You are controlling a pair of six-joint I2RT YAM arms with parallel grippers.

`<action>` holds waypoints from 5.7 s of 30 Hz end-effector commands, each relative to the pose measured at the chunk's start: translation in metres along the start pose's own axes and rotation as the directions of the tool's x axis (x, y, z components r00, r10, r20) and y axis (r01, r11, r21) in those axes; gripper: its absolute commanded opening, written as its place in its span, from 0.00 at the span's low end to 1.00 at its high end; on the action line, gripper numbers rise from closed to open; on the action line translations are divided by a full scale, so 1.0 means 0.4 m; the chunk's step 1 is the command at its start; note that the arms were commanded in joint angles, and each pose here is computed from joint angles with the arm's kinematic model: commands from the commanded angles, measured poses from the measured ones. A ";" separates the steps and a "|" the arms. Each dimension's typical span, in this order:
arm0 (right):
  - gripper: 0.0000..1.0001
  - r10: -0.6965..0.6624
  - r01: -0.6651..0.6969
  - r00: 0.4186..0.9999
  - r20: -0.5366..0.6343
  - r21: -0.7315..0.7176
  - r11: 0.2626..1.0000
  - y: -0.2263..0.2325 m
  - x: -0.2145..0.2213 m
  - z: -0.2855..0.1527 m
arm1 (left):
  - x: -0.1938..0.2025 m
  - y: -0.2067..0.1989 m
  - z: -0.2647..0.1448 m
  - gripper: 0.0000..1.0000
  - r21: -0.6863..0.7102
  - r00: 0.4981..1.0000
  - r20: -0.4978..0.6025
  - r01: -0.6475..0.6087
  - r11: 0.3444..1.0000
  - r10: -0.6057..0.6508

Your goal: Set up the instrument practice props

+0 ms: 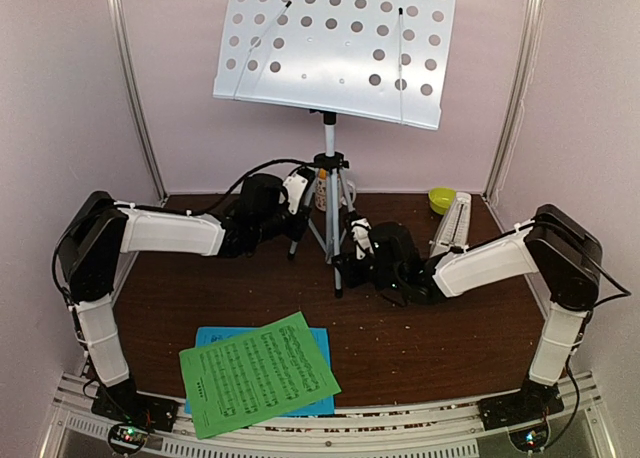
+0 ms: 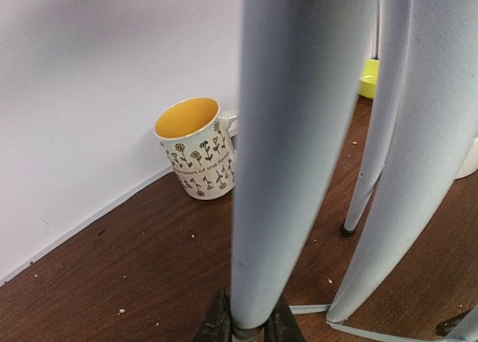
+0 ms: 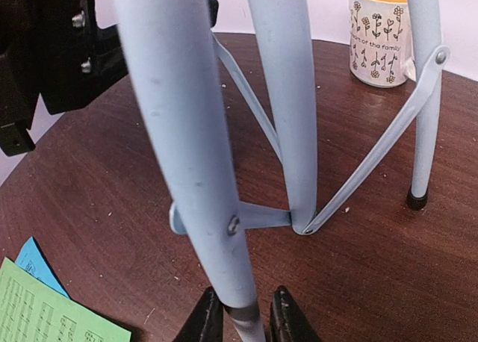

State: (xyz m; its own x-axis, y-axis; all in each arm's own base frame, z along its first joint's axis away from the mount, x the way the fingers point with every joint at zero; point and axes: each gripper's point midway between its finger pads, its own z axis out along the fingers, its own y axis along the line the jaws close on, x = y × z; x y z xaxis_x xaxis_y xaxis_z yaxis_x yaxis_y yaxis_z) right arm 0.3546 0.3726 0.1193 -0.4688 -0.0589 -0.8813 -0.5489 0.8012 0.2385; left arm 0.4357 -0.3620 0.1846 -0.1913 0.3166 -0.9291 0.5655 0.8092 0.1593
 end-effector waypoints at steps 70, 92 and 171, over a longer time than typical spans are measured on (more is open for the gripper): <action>0.00 0.107 -0.102 0.975 -0.195 0.037 0.994 -0.070 0.215 -0.125 | 0.301 0.112 -0.119 0.00 0.224 0.943 -0.314 -0.043 0.974 0.114; 0.00 0.030 -0.002 0.987 -0.160 0.172 0.985 -0.217 0.081 0.005 | 0.204 0.145 0.039 0.00 0.173 0.971 -0.213 -0.068 0.983 0.105; 0.72 -0.112 -0.101 0.881 -0.460 -0.413 0.905 0.283 0.152 -0.124 | 0.272 0.016 -0.307 0.70 0.311 0.959 -0.239 0.223 0.924 -0.151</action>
State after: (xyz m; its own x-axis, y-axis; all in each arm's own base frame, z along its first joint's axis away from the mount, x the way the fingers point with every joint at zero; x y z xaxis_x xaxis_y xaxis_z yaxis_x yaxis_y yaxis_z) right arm 0.2482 0.4101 0.1245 -0.6644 -0.3107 -0.6797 -0.7162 0.5244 0.4604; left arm 0.3073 -0.2625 0.0977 -0.5129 0.3777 -0.7709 0.7515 0.6316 -0.1906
